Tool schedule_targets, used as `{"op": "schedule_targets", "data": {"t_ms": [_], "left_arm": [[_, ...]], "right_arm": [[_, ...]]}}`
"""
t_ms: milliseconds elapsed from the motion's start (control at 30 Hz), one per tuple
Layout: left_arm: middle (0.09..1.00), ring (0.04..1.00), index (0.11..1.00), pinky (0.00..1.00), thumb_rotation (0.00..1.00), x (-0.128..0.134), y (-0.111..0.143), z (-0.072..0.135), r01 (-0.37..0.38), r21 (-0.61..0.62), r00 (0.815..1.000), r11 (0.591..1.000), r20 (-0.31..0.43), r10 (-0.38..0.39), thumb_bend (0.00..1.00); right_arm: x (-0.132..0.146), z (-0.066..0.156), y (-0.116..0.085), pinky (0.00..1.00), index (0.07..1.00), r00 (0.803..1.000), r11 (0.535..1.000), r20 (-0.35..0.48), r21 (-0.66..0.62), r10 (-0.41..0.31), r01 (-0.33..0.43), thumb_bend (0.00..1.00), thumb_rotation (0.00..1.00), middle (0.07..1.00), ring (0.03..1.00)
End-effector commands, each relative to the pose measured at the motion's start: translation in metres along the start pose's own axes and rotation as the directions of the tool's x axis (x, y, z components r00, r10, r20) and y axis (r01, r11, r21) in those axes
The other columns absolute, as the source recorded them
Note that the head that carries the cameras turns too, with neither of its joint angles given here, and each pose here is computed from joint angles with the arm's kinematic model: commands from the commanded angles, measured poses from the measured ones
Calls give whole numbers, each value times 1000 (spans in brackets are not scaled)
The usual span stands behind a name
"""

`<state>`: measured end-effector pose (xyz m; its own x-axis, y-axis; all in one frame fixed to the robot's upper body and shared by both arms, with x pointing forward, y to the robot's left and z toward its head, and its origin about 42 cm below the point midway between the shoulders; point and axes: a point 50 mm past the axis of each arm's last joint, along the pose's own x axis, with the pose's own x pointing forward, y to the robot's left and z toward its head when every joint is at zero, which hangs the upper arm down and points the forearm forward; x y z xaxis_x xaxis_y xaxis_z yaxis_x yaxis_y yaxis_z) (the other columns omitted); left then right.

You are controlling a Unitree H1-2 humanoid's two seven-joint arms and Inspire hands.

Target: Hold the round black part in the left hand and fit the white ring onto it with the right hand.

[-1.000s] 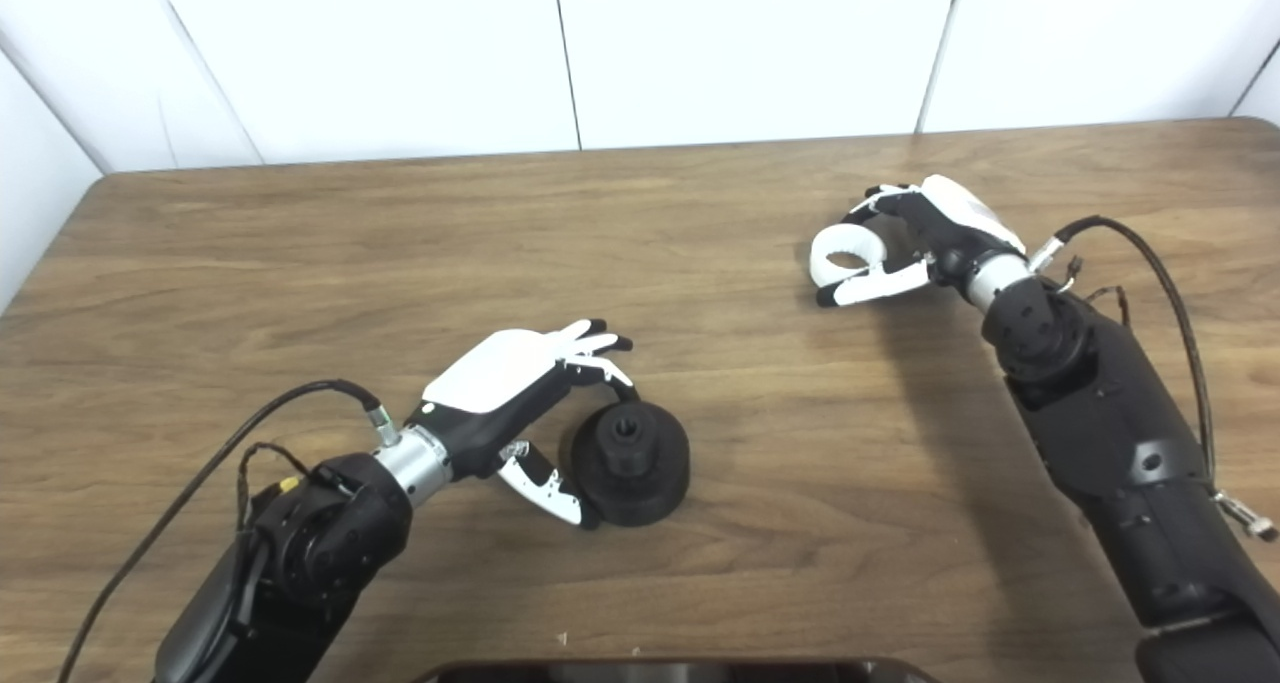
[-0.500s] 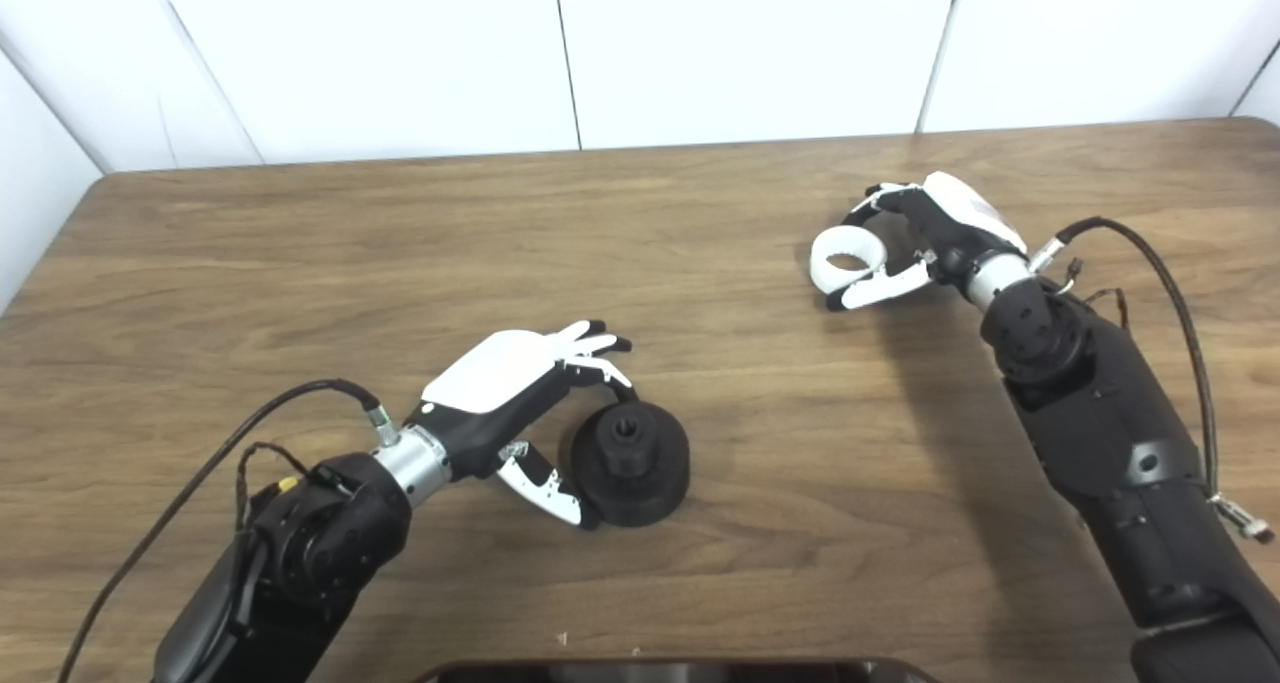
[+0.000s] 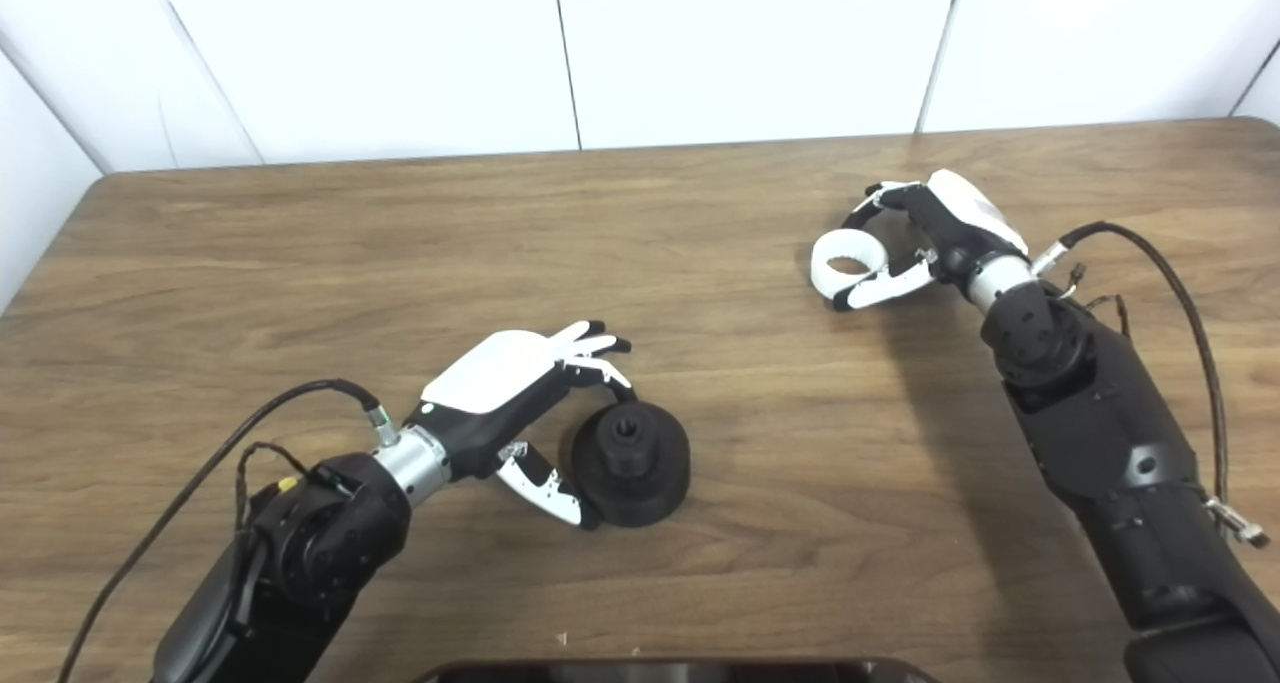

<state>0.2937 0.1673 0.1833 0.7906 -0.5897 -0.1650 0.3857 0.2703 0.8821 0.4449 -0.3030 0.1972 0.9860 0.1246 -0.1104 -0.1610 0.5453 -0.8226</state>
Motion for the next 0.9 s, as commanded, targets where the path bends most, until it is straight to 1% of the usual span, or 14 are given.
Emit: {"op": "schedule_targets", "data": {"t_ms": [0,100,133,167,200,267,700,800,867], "left_arm": [[947,1000,661,921,198,0,18,3,-46,47,999,998,22,45,852],[947,1000,662,910,196,0,19,3,-44,46,999,998,22,43,857],[949,1000,663,904,196,0,19,3,-43,46,999,998,23,42,856],[950,1000,663,899,196,0,19,3,-44,46,999,998,25,43,855],[949,1000,663,906,196,0,19,3,-44,47,999,998,26,43,857],[949,1000,663,922,200,0,19,3,-44,51,999,998,27,42,860],[947,1000,664,929,203,-1,19,2,-41,53,999,998,30,39,864],[950,1000,665,906,204,-1,19,2,-37,49,999,998,27,36,863],[948,1000,663,912,202,-1,18,2,-39,47,999,998,29,38,864]], "right_arm": [[6,15,-18,862,610,995,998,78,5,-63,63,830,136,886,946],[6,15,-17,860,601,995,998,78,8,-67,66,821,140,882,942],[5,15,-17,861,549,995,998,78,8,-67,67,676,142,884,943],[5,15,-17,862,522,995,998,78,11,-68,67,602,142,884,944],[5,15,-17,865,508,995,998,78,12,-69,68,564,142,884,946],[5,15,-17,866,496,995,998,78,13,-70,69,533,142,884,945],[0,15,-18,871,493,994,997,77,18,-74,72,524,143,882,947],[-2,16,-19,873,492,993,997,90,21,-77,75,524,143,880,946],[-4,18,-21,883,492,992,997,100,24,-78,76,525,143,879,949]]}}
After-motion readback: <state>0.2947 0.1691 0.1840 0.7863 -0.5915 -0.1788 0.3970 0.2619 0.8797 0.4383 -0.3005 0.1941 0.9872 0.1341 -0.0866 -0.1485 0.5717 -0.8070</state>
